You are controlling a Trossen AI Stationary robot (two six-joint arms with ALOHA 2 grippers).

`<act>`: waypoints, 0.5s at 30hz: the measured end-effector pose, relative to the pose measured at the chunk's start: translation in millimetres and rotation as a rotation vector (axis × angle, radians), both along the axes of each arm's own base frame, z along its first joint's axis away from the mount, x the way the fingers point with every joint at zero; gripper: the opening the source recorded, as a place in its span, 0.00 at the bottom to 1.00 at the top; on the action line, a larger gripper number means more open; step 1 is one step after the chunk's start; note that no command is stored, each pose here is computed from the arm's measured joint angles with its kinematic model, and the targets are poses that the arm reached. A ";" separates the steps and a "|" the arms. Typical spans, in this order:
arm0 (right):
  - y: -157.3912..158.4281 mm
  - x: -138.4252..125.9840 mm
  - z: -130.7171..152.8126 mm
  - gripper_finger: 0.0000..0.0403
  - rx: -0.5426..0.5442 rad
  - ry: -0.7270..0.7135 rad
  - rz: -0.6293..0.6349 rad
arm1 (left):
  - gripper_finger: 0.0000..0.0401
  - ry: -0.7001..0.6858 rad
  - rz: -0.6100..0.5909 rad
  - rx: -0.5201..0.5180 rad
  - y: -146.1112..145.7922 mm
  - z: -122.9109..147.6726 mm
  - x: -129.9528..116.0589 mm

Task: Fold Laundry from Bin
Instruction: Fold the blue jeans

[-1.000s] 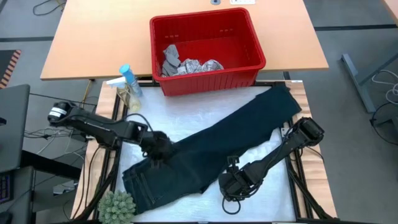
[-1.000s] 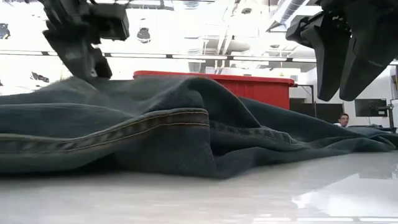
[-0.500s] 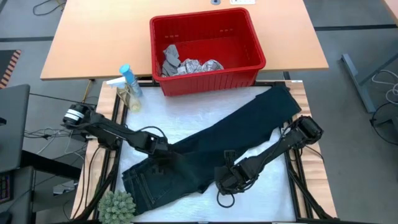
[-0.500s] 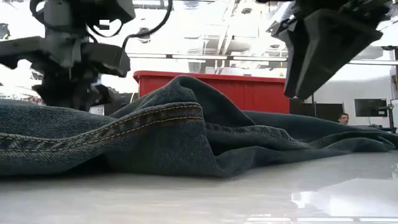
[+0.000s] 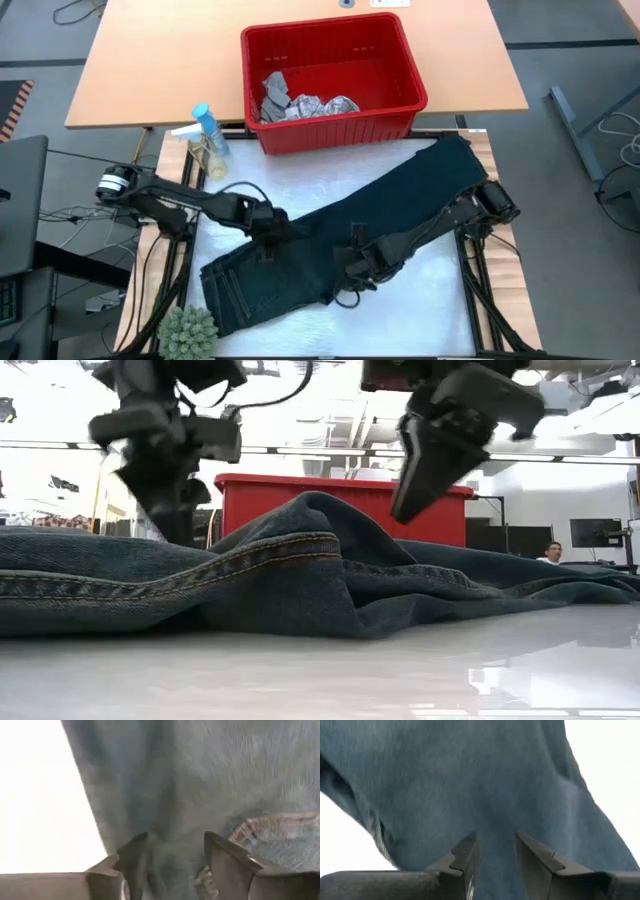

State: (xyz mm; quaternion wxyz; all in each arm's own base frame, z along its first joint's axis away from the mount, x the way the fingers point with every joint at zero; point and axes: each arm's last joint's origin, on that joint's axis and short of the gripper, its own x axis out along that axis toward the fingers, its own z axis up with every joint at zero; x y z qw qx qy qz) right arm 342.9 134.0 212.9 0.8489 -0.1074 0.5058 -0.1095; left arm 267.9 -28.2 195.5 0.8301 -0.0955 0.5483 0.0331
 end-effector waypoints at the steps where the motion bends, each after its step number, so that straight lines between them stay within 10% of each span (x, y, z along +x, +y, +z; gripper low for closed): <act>1: -4.5 1.7 3.4 0.35 0.003 -0.014 -0.002 | 0.46 -0.010 0.008 0.006 1.8 7.4 -1.3; 15: -95.7 44.6 21.3 0.16 0.276 -0.171 0.119 | 0.31 -0.125 0.047 -0.268 -43.1 54.4 -28.9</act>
